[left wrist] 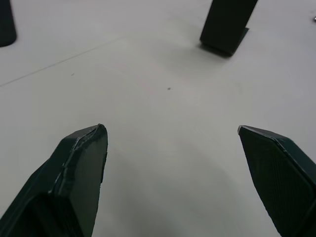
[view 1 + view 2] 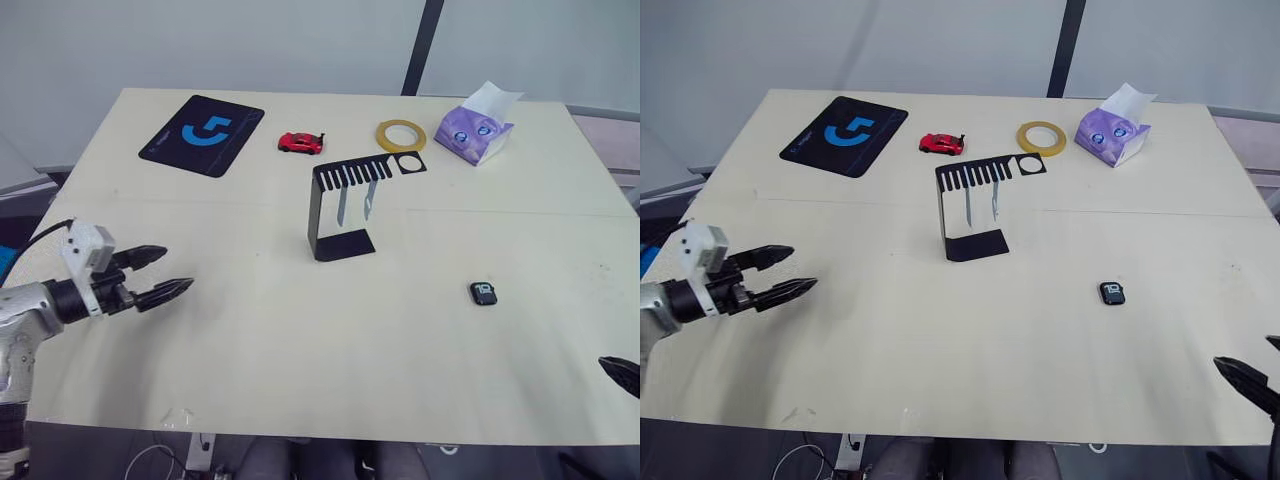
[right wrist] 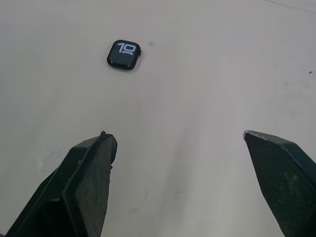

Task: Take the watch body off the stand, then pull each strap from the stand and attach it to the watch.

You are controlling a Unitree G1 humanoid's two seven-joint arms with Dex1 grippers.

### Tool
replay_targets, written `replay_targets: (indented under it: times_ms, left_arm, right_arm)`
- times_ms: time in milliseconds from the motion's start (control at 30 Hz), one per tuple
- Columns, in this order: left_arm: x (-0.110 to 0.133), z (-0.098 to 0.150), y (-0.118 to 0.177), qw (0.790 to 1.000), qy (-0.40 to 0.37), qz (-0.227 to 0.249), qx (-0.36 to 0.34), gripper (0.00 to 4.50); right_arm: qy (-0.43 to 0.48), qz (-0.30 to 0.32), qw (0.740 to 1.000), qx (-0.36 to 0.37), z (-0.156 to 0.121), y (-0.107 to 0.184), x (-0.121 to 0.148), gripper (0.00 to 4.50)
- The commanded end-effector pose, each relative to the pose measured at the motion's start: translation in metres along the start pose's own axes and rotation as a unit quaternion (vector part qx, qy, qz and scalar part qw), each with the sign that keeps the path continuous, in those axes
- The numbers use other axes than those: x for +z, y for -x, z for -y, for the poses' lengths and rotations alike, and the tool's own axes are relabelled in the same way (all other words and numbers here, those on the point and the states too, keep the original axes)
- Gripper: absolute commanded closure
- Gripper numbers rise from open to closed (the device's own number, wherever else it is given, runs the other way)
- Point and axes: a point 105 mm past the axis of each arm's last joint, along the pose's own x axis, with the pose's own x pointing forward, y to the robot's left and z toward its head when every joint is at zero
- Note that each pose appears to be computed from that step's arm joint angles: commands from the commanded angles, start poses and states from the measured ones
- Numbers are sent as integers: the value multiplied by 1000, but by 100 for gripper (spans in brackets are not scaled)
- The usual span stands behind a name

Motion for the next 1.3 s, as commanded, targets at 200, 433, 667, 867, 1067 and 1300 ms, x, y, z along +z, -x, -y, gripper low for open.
replay_targets:
  times_ms: [200, 433, 667, 867, 1067, 1300]
  left_arm:
    - [39, 68, -64, 998, -16, 55, -34, 0]
    - [48, 74, -94, 994, -10, 64, 87, 0]
    - [56, 78, -114, 985, 10, 86, 150, 0]
    - [60, 83, -119, 986, 11, 86, 144, 0]
    - [59, 100, -129, 989, 5, 80, 126, 0]
    - [58, 105, -138, 987, -8, 84, 135, 0]
  right_arm:
    - [67, 120, 981, 136, -87, -41, 74, 8]
    - [96, 168, 934, 299, -167, -55, 116, 8]
    - [90, 187, 909, 361, -201, -59, 131, 8]
    - [90, 179, 907, 370, -206, -63, 131, 8]
    - [91, 179, 906, 373, -209, -66, 130, 8]
    - [95, 176, 906, 372, -209, -70, 129, 8]
